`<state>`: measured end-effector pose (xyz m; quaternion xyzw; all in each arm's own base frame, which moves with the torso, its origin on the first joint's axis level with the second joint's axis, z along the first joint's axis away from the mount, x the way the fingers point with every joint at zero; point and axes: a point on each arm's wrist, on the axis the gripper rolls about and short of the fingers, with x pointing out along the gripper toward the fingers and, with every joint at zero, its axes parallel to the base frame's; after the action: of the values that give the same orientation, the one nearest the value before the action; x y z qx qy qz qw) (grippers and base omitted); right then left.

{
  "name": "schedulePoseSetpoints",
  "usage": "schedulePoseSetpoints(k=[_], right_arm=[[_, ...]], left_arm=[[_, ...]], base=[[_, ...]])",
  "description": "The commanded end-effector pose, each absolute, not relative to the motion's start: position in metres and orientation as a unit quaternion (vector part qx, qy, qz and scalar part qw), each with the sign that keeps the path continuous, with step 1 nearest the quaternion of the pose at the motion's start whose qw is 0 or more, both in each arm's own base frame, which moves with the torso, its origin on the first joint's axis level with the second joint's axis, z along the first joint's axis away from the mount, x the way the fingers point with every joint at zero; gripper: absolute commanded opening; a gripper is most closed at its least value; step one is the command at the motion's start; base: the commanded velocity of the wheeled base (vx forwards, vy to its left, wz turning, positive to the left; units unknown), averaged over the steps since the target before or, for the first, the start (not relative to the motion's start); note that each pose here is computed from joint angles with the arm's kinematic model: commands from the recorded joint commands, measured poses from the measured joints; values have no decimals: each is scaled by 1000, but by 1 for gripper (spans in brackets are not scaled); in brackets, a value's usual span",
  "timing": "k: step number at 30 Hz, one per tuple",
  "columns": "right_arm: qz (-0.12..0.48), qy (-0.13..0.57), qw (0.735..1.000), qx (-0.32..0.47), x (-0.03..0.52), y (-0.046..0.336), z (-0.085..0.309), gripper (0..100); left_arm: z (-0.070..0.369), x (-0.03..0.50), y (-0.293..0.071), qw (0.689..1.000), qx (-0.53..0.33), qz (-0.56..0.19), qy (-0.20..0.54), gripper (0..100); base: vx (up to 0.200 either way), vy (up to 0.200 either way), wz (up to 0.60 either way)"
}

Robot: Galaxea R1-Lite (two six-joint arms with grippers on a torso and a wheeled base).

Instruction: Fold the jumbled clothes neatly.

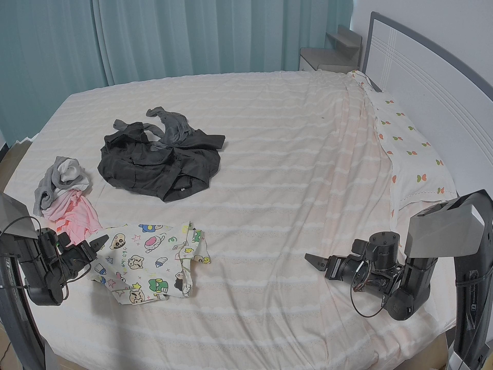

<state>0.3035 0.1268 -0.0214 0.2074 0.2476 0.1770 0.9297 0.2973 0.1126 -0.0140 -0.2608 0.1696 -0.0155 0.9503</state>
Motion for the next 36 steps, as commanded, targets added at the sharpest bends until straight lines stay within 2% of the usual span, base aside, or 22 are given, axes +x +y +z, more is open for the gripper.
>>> schedulePoseSetpoints(k=[1, 11, 16, 22, 26, 30, 32, 36], right_arm=[[160, 231, 937, 209, 299, 113, -2, 100], [122, 232, 942, 209, 280, 93, 8, 100], [118, 194, 949, 218, 272, 83, 36, 100], [113, 136, 958, 224, 236, 70, 81, 100], [120, 111, 961, 224, 199, 59, 102, 100], [112, 93, 965, 216, 171, 50, 111, 100], [75, 77, 971, 213, 159, 45, 119, 100], [61, 64, 979, 185, 127, 36, 133, 100]], left_arm=[[-1, 297, 119, 964, -222, -17, 143, 100], [37, 292, 124, 981, -174, 6, 87, 100], [78, 282, 99, 980, -191, -29, 44, 100], [130, 263, 45, 971, -208, -118, 15, 100], [158, 224, 3, 948, -251, -194, 28, 100], [165, 184, -22, 928, -269, -255, 37, 100], [162, 157, -33, 917, -266, -294, 45, 100], [161, 114, -41, 899, -263, -348, 44, 100]], base=[[0, 0, 0], [0, 0, 0], [0, 0, 0], [0, 0, 0], [0, 0, 0], [0, 0, 0], [0, 0, 0], [0, 0, 0]])
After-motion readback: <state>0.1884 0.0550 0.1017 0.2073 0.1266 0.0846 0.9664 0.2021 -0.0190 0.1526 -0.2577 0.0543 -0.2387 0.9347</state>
